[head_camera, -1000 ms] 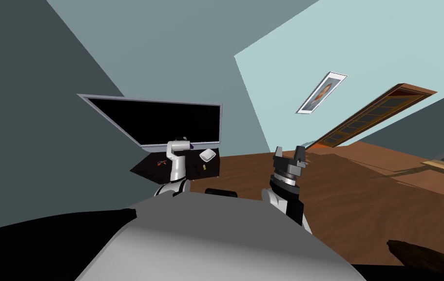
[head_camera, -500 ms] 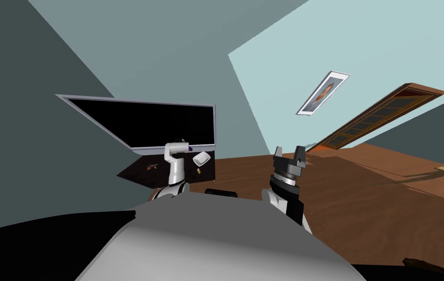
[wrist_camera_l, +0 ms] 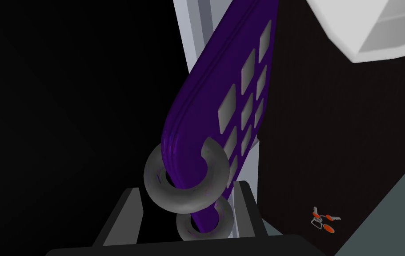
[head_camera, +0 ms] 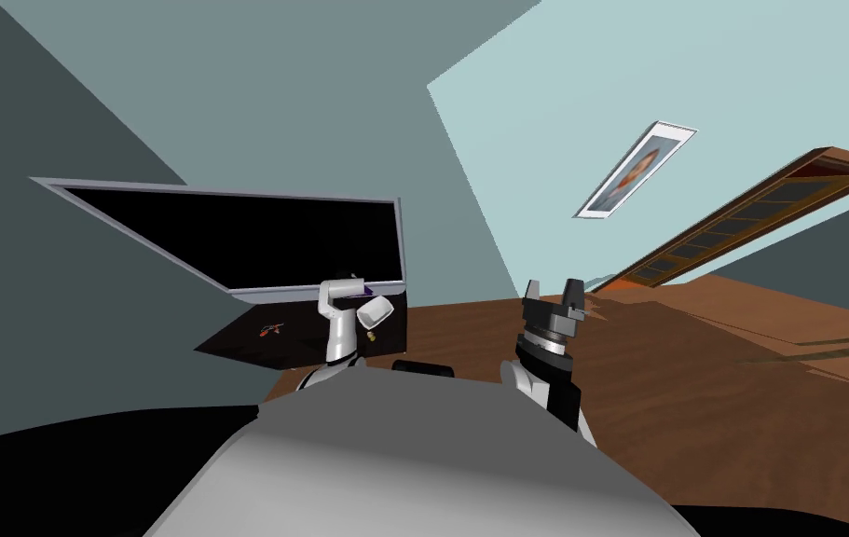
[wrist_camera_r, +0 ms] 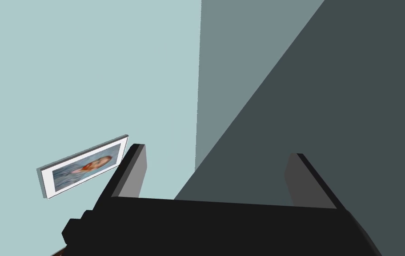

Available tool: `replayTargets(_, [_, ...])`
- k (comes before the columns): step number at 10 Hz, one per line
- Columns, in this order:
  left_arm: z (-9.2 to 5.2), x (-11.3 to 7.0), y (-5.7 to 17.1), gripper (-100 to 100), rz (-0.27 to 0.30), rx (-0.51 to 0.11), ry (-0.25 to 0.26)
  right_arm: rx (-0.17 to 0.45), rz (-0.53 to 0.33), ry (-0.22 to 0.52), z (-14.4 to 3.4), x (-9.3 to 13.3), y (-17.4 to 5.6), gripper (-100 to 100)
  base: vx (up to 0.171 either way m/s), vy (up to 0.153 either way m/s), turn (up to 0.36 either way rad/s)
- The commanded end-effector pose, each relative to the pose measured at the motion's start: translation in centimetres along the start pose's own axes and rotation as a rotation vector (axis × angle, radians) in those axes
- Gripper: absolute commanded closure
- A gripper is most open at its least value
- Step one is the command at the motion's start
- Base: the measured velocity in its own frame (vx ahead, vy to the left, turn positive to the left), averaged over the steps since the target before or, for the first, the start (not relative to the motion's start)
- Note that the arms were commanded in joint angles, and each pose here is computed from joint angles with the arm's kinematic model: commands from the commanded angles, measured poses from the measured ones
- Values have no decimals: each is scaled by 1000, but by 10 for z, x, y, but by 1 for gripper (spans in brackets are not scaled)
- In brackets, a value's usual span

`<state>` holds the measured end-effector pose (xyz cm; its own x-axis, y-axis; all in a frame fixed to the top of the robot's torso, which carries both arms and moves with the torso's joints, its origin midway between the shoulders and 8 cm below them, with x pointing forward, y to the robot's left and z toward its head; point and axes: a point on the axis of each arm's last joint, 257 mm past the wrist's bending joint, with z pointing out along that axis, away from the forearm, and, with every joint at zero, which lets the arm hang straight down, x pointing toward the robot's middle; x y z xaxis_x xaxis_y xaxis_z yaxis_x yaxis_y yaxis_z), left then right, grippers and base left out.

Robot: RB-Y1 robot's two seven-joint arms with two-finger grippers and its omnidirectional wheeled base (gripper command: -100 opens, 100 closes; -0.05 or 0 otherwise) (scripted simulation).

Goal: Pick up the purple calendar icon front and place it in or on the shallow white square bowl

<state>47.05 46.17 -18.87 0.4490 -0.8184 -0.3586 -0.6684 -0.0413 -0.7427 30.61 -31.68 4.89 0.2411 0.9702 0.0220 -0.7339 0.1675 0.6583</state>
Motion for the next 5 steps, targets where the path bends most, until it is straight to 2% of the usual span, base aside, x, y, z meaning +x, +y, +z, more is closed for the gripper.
replayTargets(1, [0,0,0,100,0,0,0,0,0,0,0,0,0,0,34,-23,-8])
replayTargets(2, [0,2,1,-100,-1,-4,3,0,0,0,0,0,0,0,9,-7,-3])
replayTargets(5, [0,2,1,-100,-1,-4,3,0,0,0,0,0,0,0,2,-1,0])
